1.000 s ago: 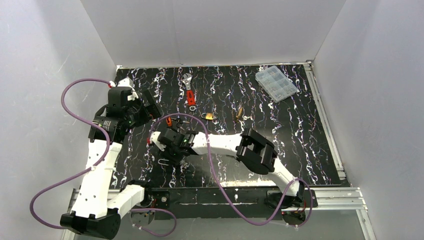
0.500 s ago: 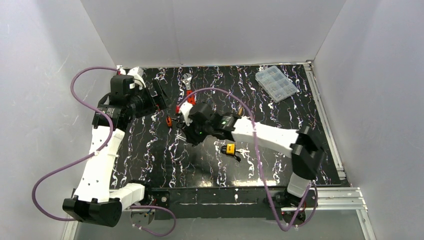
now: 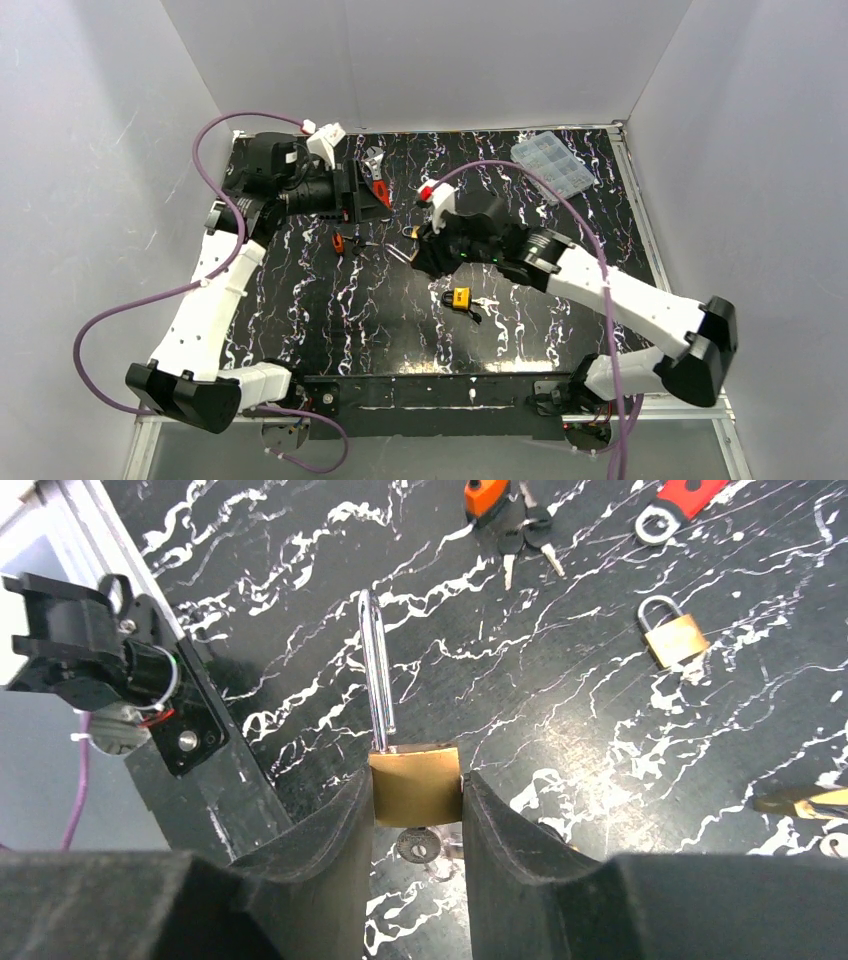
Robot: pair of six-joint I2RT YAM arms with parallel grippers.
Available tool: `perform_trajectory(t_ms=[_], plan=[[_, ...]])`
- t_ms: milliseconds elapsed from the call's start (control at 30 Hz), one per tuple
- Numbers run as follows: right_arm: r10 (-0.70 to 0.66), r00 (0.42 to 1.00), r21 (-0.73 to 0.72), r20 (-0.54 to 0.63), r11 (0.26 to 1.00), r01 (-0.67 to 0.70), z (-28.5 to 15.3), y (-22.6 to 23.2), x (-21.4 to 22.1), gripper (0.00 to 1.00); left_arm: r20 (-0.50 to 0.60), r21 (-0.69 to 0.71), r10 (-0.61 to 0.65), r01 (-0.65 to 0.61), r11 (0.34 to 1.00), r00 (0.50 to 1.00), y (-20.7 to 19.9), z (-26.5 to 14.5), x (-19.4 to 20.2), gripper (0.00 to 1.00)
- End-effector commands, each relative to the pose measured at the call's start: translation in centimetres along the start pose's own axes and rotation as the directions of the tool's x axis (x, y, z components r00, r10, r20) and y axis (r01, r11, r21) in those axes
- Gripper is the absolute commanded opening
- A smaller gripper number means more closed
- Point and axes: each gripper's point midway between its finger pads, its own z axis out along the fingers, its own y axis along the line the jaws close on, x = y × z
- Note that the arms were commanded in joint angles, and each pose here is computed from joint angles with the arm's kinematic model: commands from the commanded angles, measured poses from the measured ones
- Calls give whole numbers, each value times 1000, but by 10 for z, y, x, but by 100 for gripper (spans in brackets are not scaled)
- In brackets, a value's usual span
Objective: Lock with the key
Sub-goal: Lock the lock.
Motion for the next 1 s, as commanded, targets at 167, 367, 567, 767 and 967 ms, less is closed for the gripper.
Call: perform_trajectory(t_ms=[167,367,567,767,967], plan=[[29,983,-89,183,996,-13,-71,17,-39,1,-114,268,141,-107,958,983,-60,-2,21,63],[30,977,-159,209,987,4,-98,31,-49,1,-127,373,251,-188,909,960,-87,-7,35,60],[21,971,-202,237,979,28,-116,42,-58,1,-154,388,290,-212,897,944,-92,-6,45,53],[19,970,-218,241,975,35,-123,47,-61,1,-168,404,317,-228,886,933,-97,-6,51,47],[20,970,-204,244,979,31,-122,44,-64,1,-192,434,344,-235,870,919,-104,-8,61,40]])
